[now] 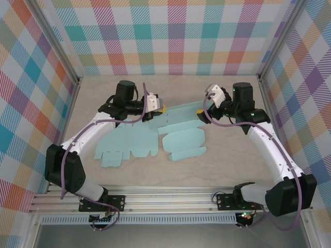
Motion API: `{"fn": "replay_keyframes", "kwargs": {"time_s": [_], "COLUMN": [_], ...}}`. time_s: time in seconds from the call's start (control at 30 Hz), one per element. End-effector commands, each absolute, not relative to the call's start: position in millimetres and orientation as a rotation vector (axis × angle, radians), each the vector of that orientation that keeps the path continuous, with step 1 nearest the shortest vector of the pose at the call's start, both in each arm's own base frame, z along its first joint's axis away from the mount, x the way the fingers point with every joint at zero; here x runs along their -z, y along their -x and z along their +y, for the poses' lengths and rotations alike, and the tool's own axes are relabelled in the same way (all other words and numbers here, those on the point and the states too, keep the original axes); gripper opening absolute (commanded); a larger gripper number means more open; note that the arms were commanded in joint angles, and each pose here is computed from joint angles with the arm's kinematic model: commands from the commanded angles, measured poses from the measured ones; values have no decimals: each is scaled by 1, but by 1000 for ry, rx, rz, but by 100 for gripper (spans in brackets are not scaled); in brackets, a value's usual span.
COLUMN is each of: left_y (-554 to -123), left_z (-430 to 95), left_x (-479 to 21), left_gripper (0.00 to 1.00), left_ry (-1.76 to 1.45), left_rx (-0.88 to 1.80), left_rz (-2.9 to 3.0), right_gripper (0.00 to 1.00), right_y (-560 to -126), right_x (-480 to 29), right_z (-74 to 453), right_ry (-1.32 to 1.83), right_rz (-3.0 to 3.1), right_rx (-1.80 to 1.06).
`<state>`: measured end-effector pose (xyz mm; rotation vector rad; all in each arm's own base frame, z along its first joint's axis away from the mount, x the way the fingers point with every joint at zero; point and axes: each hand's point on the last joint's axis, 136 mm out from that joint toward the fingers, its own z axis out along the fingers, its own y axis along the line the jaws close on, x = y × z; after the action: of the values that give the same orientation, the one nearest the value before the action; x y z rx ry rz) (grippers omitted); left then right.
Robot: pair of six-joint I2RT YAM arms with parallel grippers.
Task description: Fold the paper box
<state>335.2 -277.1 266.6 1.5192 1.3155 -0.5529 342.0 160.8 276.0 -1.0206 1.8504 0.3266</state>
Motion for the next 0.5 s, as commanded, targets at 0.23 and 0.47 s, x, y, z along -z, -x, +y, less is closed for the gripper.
{"fn": "replay_keyframes", "kwargs": {"time_s": [0.23,0.47], "left_y": [-317,-322], "left_z": [-273,-274], "left_x": [-288,-290], "left_gripper": [0,0], "left_ry": [-1589,-1590], "left_rx": [583,567], "left_rz": [1223,1221], "right_gripper": [95,84], "right_y": [-331,-329], "right_x": [-284,-274], "right_z": [177,184], "right_ry": [1095,1117], "right_rz": [1781,1820], "right_rx": [-446,-529]}}
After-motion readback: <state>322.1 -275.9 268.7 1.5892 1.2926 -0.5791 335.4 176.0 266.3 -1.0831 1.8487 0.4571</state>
